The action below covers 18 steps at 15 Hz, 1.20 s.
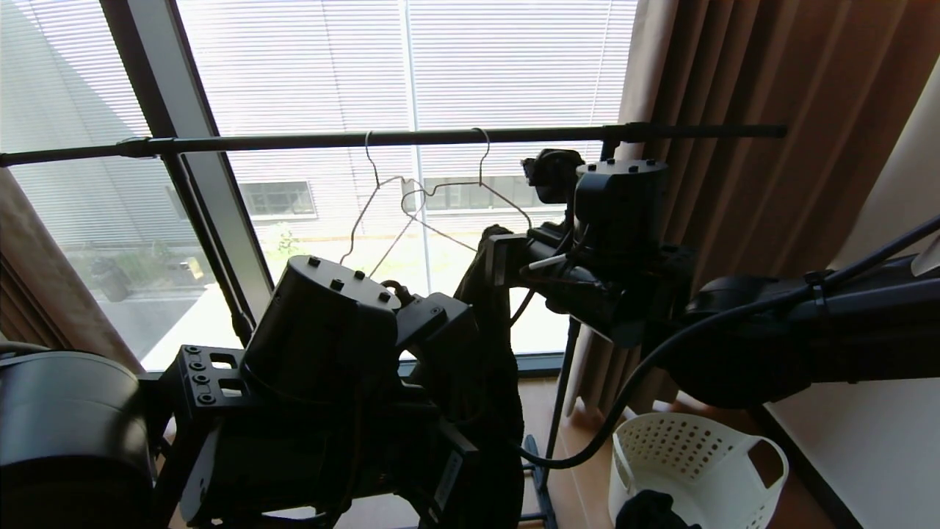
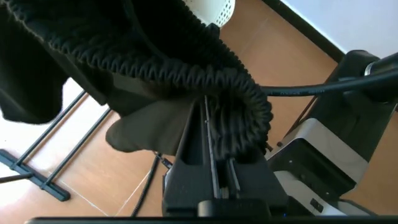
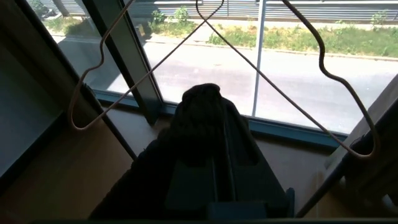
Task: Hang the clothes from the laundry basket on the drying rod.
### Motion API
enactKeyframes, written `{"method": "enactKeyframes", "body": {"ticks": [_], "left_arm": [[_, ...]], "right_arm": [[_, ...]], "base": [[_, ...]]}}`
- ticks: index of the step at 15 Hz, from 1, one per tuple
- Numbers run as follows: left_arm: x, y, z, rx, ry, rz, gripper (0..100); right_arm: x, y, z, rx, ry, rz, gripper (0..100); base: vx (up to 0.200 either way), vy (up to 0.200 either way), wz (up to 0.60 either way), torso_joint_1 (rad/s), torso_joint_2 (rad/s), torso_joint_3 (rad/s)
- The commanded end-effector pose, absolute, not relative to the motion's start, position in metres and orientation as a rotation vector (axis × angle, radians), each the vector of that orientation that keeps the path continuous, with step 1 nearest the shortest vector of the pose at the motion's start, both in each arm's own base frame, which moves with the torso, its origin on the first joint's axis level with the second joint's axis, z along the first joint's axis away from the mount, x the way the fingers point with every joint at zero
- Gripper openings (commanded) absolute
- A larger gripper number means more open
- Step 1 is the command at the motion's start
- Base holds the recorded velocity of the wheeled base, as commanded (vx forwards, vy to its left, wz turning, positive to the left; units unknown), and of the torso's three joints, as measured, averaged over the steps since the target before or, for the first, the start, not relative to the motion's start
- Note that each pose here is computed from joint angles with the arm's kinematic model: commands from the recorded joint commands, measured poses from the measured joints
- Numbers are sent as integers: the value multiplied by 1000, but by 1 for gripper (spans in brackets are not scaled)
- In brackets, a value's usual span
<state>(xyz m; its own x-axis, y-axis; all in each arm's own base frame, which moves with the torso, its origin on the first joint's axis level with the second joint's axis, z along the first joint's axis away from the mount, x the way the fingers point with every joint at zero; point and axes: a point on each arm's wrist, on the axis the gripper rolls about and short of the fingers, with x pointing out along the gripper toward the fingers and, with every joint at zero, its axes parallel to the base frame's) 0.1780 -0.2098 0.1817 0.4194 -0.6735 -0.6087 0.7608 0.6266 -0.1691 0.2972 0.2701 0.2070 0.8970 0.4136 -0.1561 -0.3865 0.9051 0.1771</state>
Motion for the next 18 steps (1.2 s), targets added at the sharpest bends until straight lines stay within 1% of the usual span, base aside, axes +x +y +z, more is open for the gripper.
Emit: {"method": "enactKeyframes", "body": {"ticks": [1,3,4,6,9,12,15,18], "left_arm": [[176,-197,178,133,709,-876,0],[177,-183,180,116,704,-837,0],[178,-174,184,101,691,-813,0],[182,-163,184,87,685,-769,0],[200,-147,190,48,660,-681,0],[222,-144,199,27,622,-630,0],[246,-152,209,17,583,-611,0],[257,-161,218,13,549,-622,0]], "right_arm": [[289,258,220,171,174,409,0],[283,242,228,179,163,388,0],[278,224,233,184,158,360,0],[267,207,236,180,160,340,0],[237,180,231,141,183,331,0],[209,159,224,88,199,337,0],[187,153,213,58,227,374,0],[175,161,201,30,266,427,0]], "base": [[0,0,0,0,0,0],[0,0,0,0,0,0],[0,0,0,0,0,0],[0,0,0,0,0,0],[0,0,0,0,0,0],[0,0,0,0,0,0],[0,0,0,0,0,0],[0,0,0,0,0,0]]}}
